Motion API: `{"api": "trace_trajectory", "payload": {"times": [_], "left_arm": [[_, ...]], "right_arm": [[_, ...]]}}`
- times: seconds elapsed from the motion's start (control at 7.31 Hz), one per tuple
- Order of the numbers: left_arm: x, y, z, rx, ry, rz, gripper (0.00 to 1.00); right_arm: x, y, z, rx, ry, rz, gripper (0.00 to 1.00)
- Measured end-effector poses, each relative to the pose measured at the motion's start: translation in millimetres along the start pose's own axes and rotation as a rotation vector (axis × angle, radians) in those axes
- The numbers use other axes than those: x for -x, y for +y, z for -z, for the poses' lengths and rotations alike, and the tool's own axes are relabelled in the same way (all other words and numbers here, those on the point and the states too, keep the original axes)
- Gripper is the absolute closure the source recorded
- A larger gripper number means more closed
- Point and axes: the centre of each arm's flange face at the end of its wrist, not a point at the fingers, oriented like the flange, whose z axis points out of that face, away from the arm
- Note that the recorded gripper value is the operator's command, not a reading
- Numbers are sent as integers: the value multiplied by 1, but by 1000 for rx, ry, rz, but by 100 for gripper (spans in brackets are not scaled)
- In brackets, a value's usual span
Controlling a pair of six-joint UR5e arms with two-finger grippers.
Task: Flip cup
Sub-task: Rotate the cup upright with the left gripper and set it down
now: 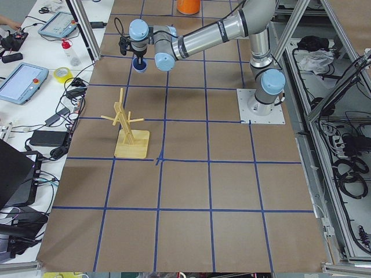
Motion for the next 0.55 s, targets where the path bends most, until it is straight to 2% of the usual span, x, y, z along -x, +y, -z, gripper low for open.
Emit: {"api": "trace_trajectory", "payload": {"times": [0.27, 0.41, 0.55], "left_arm": [[18, -2, -10, 21, -272, -182, 100], [31, -2, -22, 56, -363, -235, 100], [42, -1, -34, 91, -422, -257, 100]], "right_arm": [[0, 0, -1, 2, 1, 0, 0], [0, 0, -2, 4, 1, 0, 0], [0, 1, -4, 7, 2, 0, 0]]}}
